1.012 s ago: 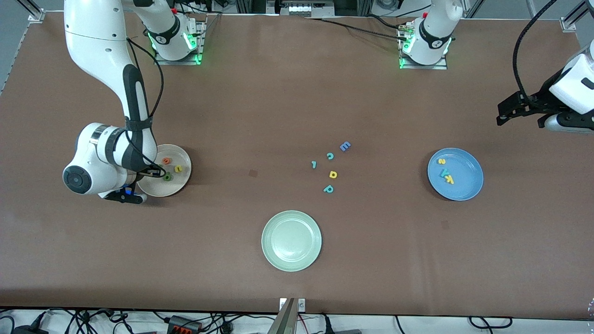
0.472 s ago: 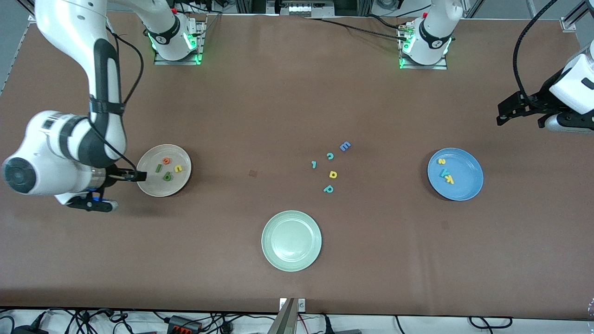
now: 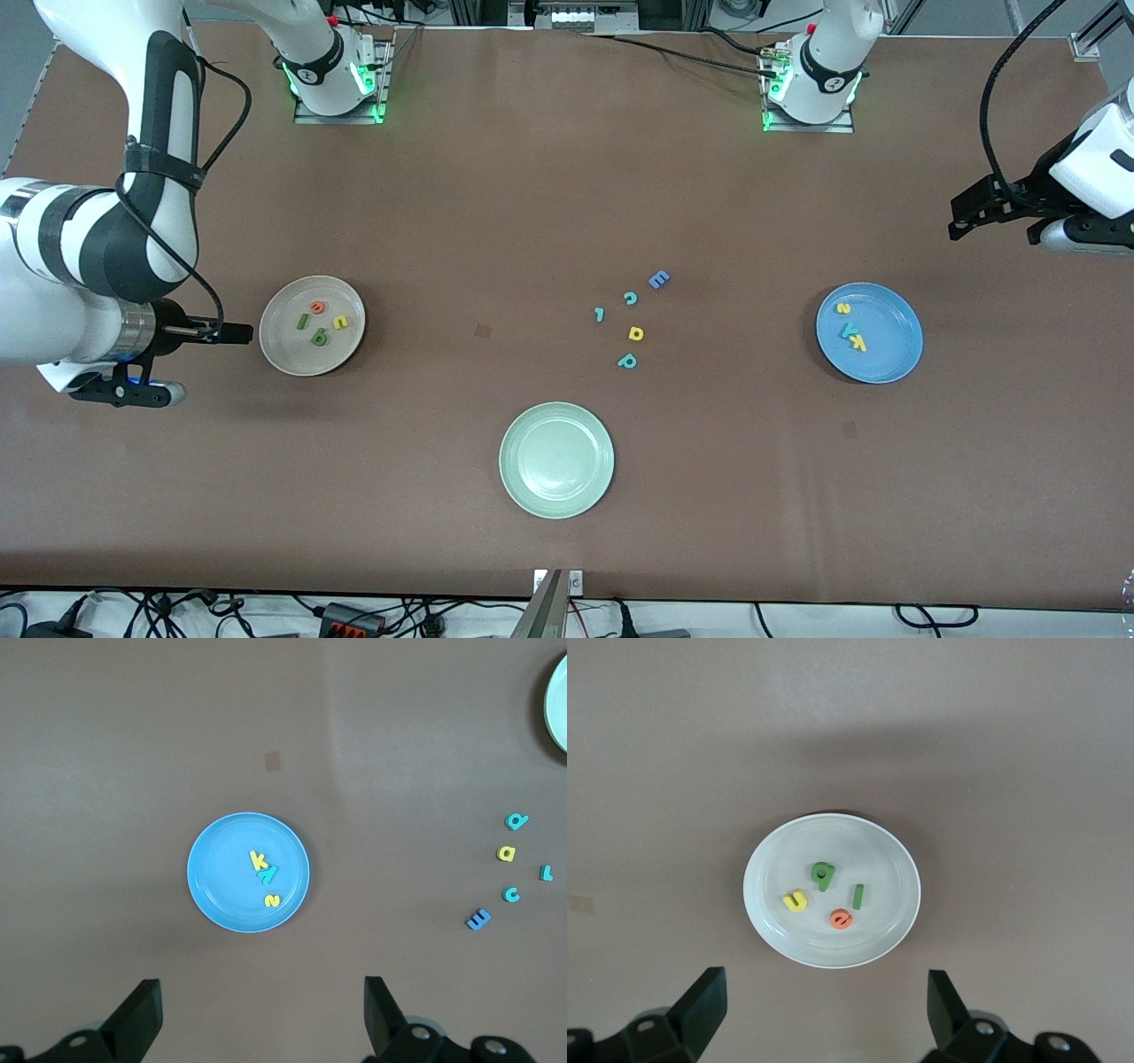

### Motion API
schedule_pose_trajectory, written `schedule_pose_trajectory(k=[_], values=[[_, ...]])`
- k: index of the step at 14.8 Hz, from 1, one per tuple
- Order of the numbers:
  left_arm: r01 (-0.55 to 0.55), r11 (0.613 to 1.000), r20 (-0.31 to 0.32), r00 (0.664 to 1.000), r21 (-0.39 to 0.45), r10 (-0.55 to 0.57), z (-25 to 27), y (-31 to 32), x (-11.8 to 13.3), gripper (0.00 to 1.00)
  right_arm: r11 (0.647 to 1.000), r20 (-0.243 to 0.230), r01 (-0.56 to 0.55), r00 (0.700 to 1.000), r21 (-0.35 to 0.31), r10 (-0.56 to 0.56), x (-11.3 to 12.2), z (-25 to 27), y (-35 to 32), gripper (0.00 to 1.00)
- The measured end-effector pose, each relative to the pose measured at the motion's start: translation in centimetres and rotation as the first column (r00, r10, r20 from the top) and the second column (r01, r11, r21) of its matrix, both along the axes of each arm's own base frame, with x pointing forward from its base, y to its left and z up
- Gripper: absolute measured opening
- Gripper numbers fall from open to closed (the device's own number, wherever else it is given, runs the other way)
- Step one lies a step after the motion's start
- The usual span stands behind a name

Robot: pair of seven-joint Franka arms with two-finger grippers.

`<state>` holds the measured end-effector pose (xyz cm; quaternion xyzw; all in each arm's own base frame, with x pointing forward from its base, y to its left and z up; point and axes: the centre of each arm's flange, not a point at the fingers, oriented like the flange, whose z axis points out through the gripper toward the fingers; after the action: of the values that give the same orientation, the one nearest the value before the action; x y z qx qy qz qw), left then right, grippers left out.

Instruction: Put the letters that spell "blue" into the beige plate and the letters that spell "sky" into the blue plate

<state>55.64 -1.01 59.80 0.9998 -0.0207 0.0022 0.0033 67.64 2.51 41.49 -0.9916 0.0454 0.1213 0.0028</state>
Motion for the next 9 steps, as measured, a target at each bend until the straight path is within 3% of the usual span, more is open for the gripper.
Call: schedule_pose_trajectory(k=[5,9], values=[[-0.001,1.000,-0.001,1.000,0.000,0.001,0.0,0.1,0.0,1.00,0.999,0.043,0.039,0.998,0.014,-0.040,-0.4,3.5,3.4,1.00],[-0.003,1.000,-0.001,1.000,0.000,0.003,-0.1,0.1,0.0,1.00,1.000,0.127,-0.007,0.992,0.005,0.006,-2.1,10.3,3.8,1.00]])
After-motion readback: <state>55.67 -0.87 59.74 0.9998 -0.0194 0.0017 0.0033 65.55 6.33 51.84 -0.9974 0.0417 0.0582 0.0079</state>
